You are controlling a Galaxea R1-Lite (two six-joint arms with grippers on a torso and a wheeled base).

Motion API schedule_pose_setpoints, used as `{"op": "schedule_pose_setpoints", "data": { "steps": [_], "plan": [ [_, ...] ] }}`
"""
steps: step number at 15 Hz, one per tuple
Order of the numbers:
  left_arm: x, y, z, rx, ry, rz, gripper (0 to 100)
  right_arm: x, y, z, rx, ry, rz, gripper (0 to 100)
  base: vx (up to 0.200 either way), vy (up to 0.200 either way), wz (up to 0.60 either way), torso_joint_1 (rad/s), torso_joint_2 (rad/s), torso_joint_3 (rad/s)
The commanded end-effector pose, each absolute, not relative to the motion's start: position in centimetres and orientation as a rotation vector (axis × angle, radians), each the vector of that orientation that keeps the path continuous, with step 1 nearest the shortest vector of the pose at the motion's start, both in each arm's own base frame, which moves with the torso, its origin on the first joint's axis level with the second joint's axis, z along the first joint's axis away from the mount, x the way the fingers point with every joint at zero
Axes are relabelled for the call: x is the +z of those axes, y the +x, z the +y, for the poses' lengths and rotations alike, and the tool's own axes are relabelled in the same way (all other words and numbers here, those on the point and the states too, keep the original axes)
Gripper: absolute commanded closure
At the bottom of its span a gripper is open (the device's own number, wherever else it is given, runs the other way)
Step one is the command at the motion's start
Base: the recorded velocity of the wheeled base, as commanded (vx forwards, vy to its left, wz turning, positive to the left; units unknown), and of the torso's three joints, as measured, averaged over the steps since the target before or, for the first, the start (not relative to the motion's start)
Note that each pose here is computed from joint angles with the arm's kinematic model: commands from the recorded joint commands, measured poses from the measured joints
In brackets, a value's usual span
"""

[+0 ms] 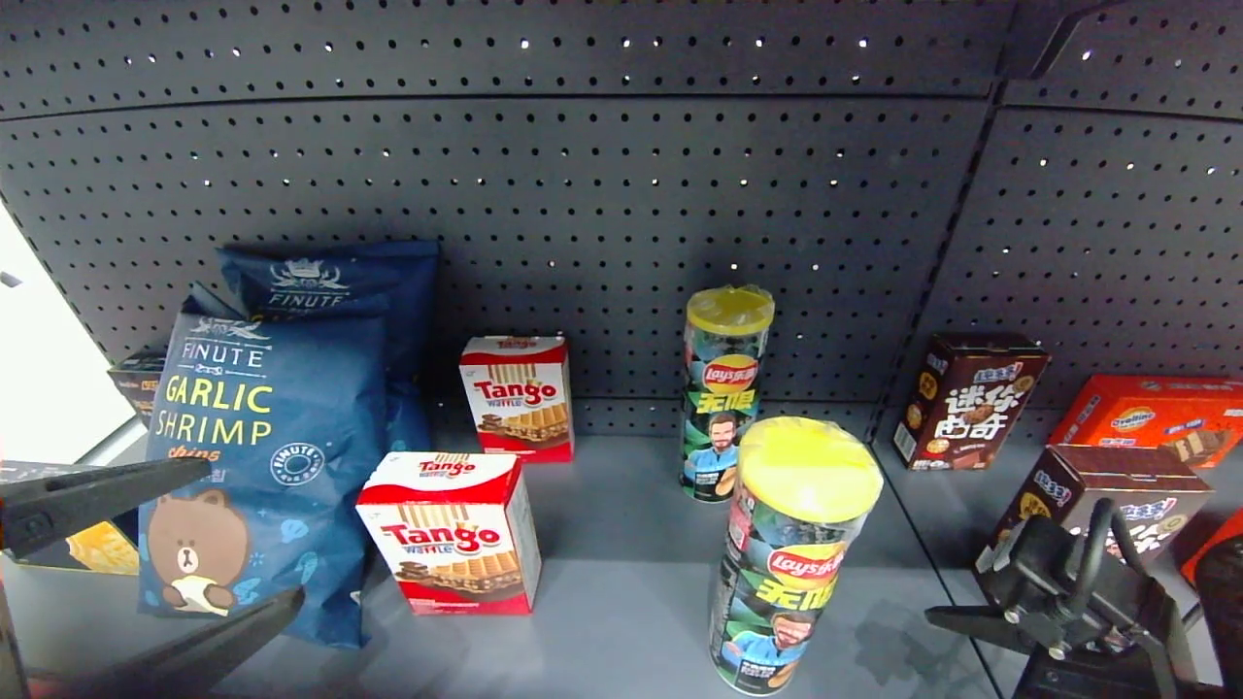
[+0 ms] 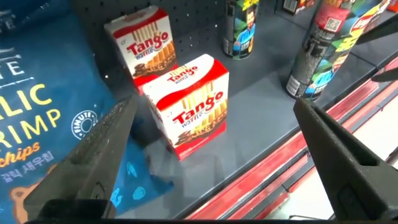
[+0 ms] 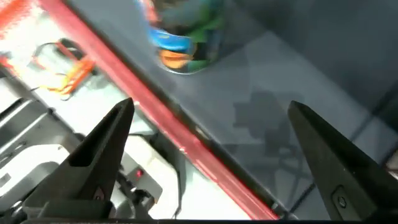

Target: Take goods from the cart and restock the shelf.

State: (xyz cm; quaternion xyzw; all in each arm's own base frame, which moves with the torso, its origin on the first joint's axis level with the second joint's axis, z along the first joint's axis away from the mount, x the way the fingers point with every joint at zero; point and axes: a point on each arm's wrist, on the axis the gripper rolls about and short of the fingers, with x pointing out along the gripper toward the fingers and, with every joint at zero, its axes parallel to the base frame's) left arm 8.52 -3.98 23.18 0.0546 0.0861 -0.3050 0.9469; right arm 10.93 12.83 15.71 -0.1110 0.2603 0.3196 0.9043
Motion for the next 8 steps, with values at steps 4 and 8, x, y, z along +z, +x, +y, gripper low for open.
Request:
{"op": "schedule_pose_setpoints", "data": {
  "steps": [4, 8],
  "plan": [
    [22.8, 9.4, -4.3, -0.621, 0.114, 0.213, 0, 14.7, 12.4, 14.0, 0.538, -0.194, 0.6, 0, 0.0, 0.0, 0.0, 0.0, 0.0, 0.0],
    [22.7, 9.4, -4.3, -0.621, 0.113, 0.217, 0, 15.7, 14.8, 14.7, 0.454, -0.167, 0.58, 0, 0.0, 0.0, 0.0, 0.0, 0.0, 0.0]
  ]
}}
